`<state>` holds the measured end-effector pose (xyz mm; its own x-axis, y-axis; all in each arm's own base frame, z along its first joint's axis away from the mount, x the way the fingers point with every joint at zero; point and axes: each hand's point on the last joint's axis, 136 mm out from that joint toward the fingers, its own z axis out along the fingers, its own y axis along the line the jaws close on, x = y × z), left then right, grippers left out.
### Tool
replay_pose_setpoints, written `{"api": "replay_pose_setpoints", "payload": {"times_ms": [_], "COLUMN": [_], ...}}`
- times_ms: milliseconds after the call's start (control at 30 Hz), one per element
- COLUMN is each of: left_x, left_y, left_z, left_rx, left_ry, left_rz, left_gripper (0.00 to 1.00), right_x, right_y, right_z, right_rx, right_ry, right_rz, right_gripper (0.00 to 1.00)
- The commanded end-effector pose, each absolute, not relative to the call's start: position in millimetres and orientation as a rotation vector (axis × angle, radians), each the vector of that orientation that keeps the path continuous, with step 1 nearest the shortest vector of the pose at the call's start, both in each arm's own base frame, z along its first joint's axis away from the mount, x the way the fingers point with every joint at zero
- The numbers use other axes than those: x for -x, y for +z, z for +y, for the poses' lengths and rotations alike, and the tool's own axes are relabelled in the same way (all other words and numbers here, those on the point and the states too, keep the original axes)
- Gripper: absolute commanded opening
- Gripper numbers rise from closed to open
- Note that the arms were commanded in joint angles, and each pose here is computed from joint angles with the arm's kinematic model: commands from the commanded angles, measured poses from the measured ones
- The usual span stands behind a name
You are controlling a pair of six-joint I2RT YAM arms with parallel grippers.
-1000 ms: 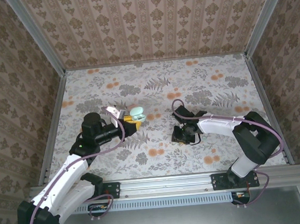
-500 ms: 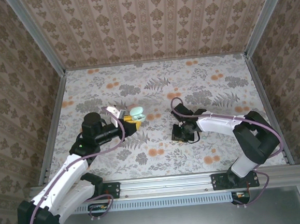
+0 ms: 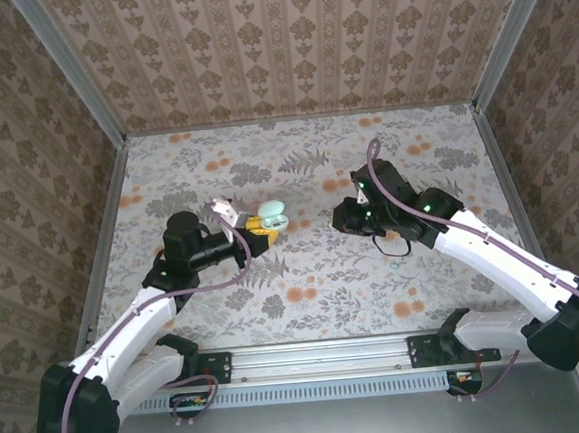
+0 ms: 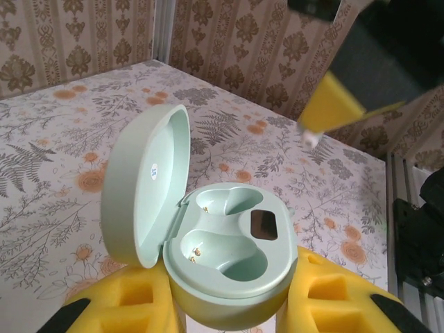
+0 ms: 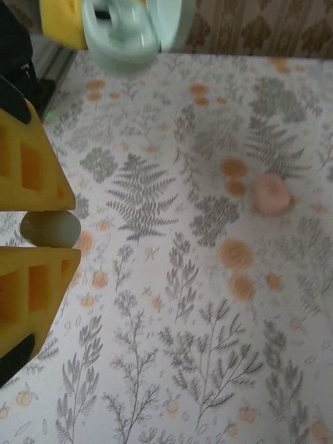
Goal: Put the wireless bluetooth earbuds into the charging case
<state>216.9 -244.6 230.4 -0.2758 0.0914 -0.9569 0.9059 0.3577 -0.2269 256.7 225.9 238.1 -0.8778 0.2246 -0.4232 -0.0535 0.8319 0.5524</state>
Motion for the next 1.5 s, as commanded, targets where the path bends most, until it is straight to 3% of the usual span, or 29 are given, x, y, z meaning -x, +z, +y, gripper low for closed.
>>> {"api": "replay_pose_setpoints", "payload": {"times_ms": [0,233,433,1467], "left_x": [-216.0,-212.4,-210.2,-201.7], "left_y": [250.5,245.8,242.2,235.6], "left_z": [-252.9,-263.9,-271.5,-280.7], "left_rx": [-0.983,-1.038,-1.088,-1.152], "left_ry": [-1.036,-1.020,-0.975,-0.963], "left_rz": [1.527,1.527,1.530,1.543], "left_gripper": [0.03,0.02,0.02,0.01], "right_x": [-249.5,-244.9,-247.9,-249.3], "right_y": [251.7,288.0,267.1,248.7], "right_z": [233.7,282.7,302.0,319.4], "right_rx": [-0.057,0.115,0.150,0.204], "right_ry": [0.751,0.824,0.777,0.712], "right_rz": [2.542,2.488,2.543,2.607], "right_gripper": [0.14,0.14,0.14,0.15]}}
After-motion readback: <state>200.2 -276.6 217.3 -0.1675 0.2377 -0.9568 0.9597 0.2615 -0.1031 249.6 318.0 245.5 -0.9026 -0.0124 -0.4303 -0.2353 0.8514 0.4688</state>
